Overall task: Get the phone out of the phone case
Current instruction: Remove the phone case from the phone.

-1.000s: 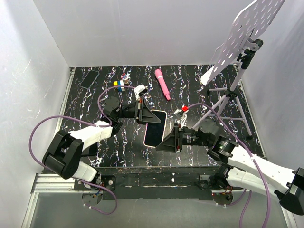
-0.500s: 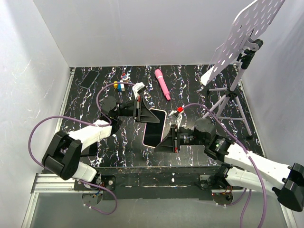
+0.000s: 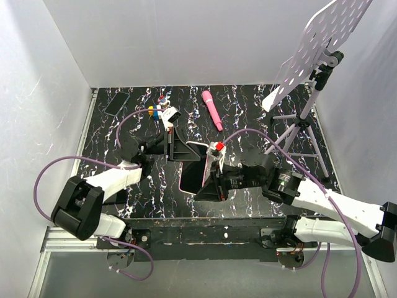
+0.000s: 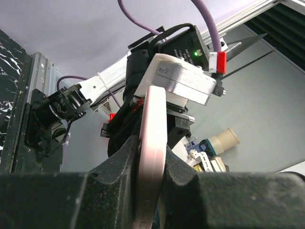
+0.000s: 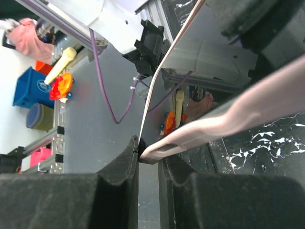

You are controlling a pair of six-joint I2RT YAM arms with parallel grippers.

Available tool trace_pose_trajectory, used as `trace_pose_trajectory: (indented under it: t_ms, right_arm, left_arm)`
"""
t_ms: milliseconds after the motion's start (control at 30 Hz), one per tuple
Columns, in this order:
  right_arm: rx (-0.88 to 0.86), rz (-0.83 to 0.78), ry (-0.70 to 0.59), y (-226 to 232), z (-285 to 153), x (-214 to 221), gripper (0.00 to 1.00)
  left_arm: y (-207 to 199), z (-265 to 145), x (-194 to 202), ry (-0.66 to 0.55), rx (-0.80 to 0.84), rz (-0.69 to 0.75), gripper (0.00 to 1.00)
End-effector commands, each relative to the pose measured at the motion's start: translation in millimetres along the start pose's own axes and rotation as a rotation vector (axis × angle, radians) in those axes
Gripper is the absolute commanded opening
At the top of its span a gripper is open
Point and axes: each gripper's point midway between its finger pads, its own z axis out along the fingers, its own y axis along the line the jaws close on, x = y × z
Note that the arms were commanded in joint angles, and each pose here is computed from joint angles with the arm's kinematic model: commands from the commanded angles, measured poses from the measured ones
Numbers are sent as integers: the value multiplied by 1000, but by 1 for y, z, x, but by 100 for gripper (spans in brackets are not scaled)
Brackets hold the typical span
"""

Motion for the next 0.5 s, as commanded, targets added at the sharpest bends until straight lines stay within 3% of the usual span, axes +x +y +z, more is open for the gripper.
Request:
trace_pose_trajectory:
  t_ms: [0, 467]
  right_arm:
    - [211, -315, -210, -24, 6, -75, 1]
    - [636, -454, -212, -64, -4, -87, 1]
  left_arm:
    - [-6, 4, 14, 1, 15, -240, 0]
    - [1, 6, 11, -42, 68, -347, 0]
